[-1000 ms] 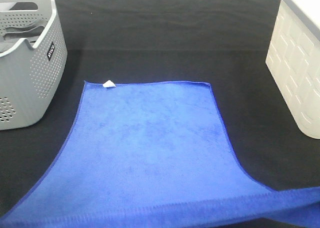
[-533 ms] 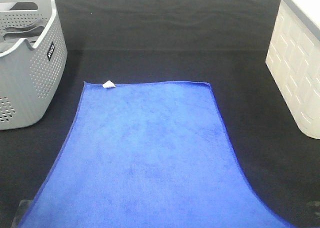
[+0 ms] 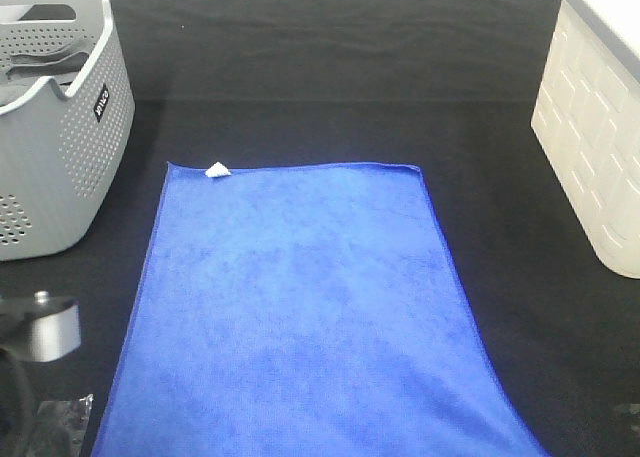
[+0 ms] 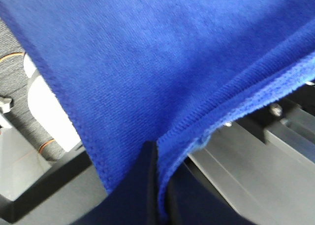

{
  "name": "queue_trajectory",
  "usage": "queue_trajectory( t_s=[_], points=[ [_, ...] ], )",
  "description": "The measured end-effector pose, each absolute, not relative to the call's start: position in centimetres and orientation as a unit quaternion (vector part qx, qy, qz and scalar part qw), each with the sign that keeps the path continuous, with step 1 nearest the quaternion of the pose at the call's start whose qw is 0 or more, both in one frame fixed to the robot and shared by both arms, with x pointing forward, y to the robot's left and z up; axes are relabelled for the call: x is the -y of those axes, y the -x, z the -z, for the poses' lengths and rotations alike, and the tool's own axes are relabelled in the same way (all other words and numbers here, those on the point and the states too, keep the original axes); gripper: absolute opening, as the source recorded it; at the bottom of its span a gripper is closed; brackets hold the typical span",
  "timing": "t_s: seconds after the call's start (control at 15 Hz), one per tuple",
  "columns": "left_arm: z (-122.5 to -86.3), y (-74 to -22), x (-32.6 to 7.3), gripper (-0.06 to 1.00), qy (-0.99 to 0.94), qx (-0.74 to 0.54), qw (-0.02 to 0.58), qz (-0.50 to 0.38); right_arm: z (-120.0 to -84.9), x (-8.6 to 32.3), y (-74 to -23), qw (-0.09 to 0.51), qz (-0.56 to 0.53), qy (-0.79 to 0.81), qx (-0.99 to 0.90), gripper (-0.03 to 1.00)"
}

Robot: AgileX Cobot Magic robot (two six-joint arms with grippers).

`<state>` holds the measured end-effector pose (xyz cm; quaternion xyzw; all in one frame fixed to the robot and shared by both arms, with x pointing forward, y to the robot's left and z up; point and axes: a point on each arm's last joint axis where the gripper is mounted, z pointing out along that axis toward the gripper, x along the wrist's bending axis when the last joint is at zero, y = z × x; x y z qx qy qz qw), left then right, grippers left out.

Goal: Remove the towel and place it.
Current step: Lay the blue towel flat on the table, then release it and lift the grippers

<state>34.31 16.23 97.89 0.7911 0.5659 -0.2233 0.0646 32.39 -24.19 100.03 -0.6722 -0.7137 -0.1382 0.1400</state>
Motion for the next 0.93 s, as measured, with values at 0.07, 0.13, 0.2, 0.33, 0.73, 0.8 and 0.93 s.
queue_trajectory(
  t_s=[0.07,0.13,0.2,0.33,0.73,0.8,0.93],
  points=[
    [-97.2,-34.7,-16.0,0.0,-0.792,-0.566,0.053,0.224,-99.5,24.1,-32.9,0.147,0.123,0.668,0.719,0.03],
    [-96.6,-34.9,-15.8,0.0,-0.791,-0.567,0.043,0.225,-99.1,24.0,-33.5,0.153,0.111,0.662,0.725,0.03],
    [-96.0,-35.2,-15.6,0.0,-0.79,-0.57,0.034,0.225,-98.5,23.8,-34.0,0.162,0.096,0.66,0.727,0.03],
    [-94.6,-35.7,-15.3,0.0,-0.783,-0.578,0.008,0.228,-97.0,23.6,-35.1,0.19,0.056,0.65,0.734,0.03],
    [-91.7,-36.2,-14.5,0.0,-0.781,-0.567,-0.039,0.259,-93.7,23.0,-37.1,0.236,0.007,0.635,0.736,0.03],
    [-91.2,-36.2,-14.4,0.0,-0.78,-0.565,-0.046,0.265,-93.1,22.9,-37.3,0.243,-0.004,0.632,0.736,0.03],
    [-90.8,-36.8,-13.9,0.0,-0.784,-0.559,-0.048,0.267,-92.0,22.9,-37.7,0.254,-0.021,0.626,0.737,0.03]
  ],
)
